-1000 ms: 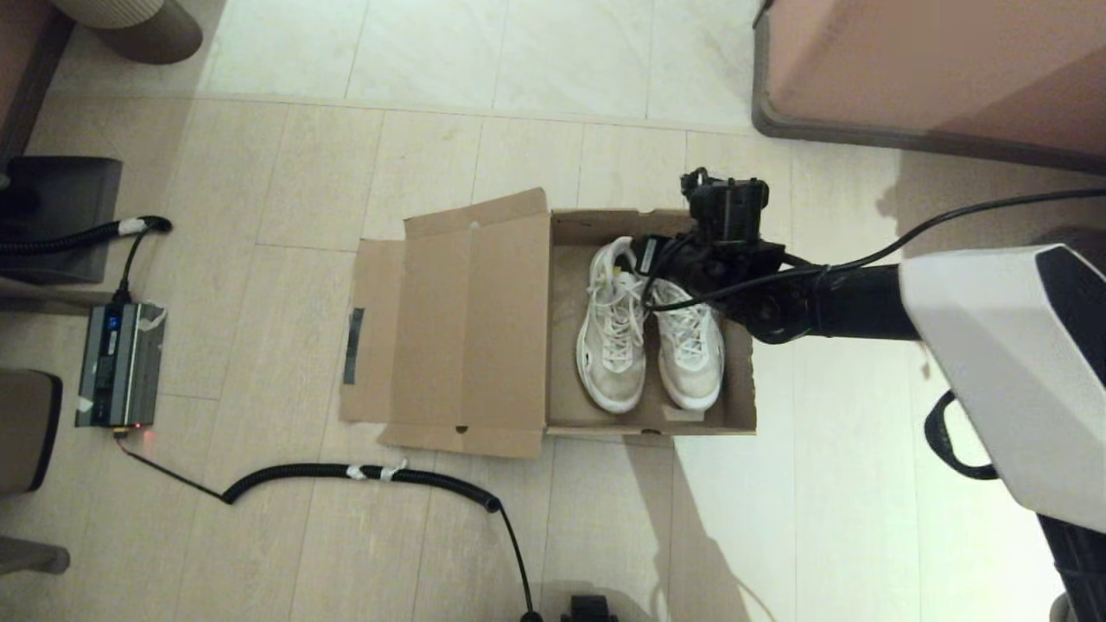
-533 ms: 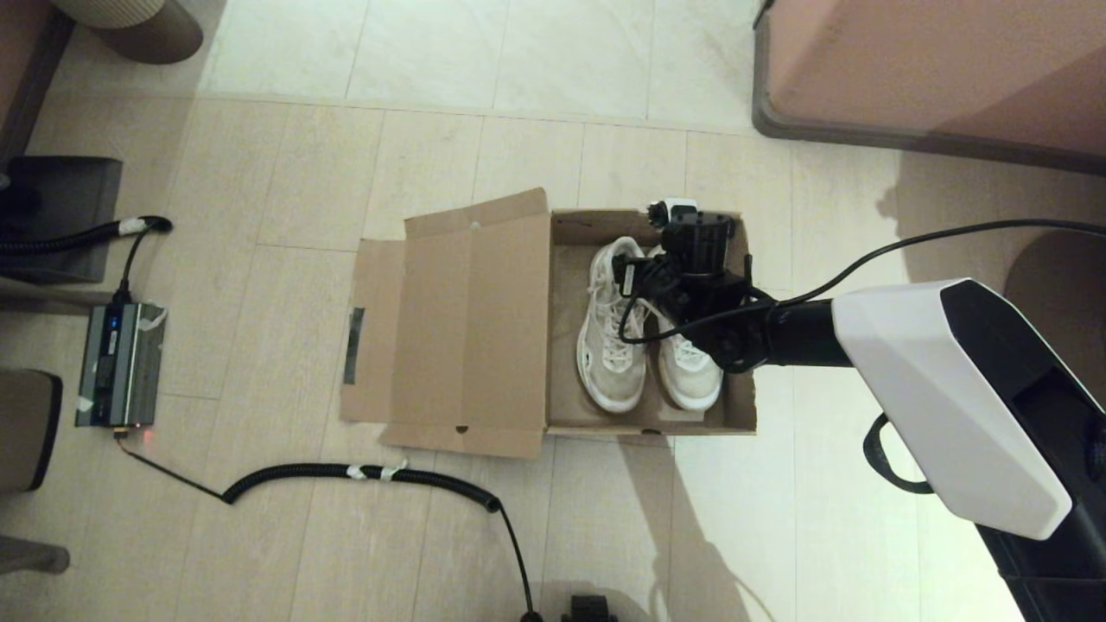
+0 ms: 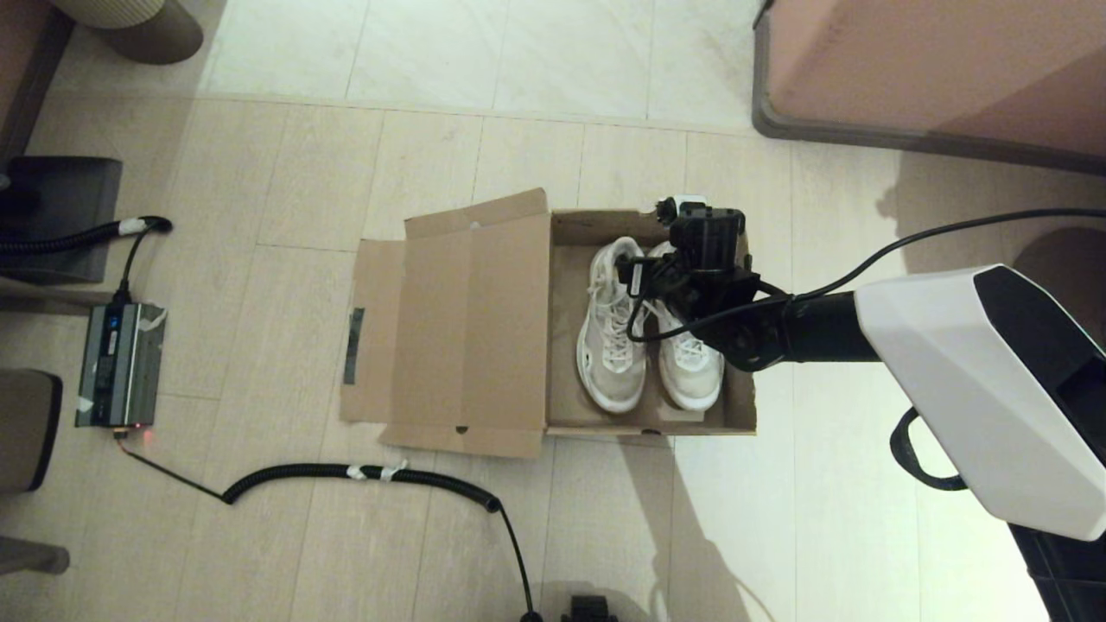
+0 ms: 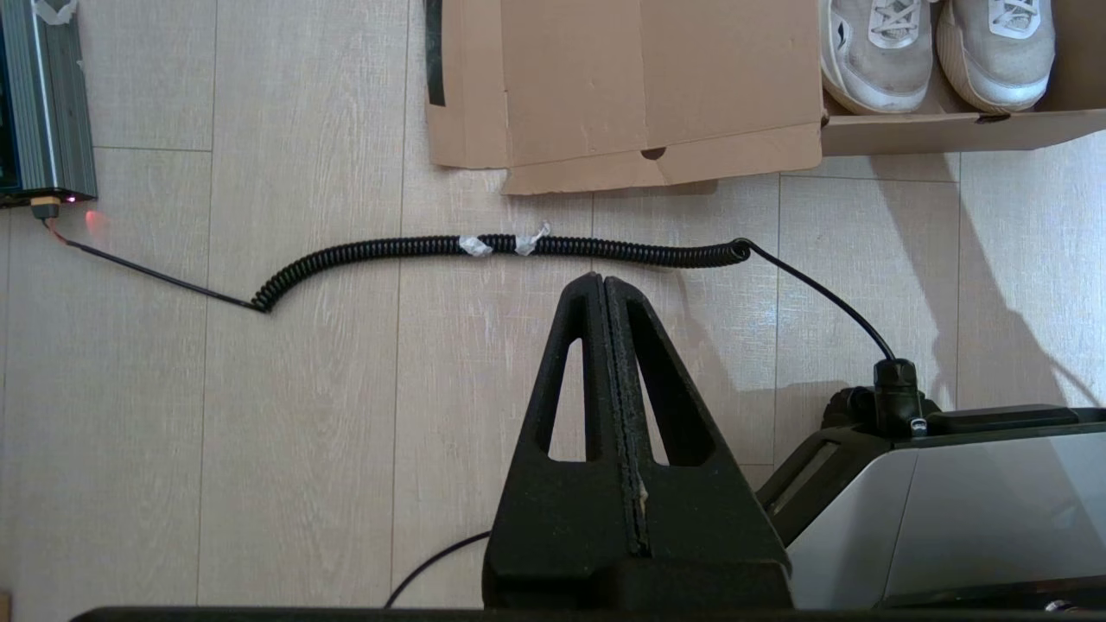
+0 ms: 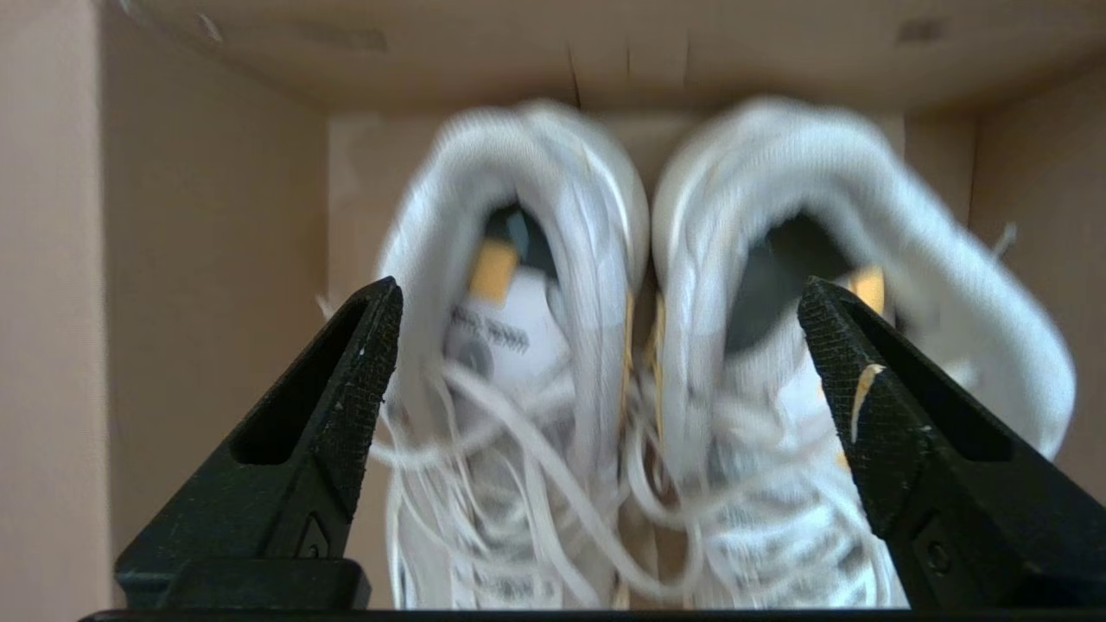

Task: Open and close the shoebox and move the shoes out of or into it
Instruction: Put the shoes out of the shoe box

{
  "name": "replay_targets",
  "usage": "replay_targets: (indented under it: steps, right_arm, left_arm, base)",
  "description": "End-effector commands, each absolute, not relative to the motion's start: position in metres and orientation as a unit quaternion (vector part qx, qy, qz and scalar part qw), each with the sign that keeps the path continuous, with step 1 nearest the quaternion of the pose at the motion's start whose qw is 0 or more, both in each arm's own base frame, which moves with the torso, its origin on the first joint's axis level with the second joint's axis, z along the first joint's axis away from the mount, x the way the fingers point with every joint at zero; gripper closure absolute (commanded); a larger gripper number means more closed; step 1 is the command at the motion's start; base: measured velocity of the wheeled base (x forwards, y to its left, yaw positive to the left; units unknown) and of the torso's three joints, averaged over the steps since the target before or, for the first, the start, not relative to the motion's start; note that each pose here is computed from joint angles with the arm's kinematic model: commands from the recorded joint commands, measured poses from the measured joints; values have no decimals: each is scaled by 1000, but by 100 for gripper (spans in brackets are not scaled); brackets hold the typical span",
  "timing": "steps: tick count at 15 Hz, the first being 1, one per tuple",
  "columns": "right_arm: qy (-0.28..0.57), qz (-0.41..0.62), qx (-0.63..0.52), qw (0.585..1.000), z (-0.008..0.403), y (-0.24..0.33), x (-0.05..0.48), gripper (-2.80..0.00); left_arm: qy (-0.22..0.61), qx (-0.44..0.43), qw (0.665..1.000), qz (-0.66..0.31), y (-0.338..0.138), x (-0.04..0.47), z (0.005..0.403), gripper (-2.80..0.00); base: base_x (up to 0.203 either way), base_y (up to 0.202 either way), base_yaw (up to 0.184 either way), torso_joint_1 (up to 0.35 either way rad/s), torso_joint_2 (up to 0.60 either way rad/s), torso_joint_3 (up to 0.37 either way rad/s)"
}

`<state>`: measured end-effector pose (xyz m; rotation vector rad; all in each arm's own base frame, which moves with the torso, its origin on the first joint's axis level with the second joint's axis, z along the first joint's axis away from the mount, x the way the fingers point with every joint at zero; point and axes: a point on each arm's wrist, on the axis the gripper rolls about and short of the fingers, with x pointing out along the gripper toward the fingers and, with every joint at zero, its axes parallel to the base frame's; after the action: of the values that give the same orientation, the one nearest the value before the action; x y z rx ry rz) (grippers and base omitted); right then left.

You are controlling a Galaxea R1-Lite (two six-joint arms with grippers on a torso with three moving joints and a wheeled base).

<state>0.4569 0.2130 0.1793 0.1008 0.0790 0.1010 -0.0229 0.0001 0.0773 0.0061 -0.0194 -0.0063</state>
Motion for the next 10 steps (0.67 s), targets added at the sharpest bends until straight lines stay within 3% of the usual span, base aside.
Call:
replay_targets:
  steps: [1, 6, 10]
  right_arm:
    - [50, 49, 47, 996, 174, 211, 454, -280]
    - [75, 45, 50, 995, 145, 213, 463, -280]
    - [50, 43, 61, 996, 138, 216, 477, -280]
  left_arm:
    - [-6, 3, 1000, -3, 0, -22, 75, 0]
    - [-6, 3, 1000, -3, 0, -22, 75, 0]
    - [-6, 3, 1000, -3, 0, -22, 75, 0]
  base:
    - [0, 0, 0, 0, 0, 0]
    - [0, 0, 0, 0, 0, 0]
    - [0, 0, 0, 0, 0, 0]
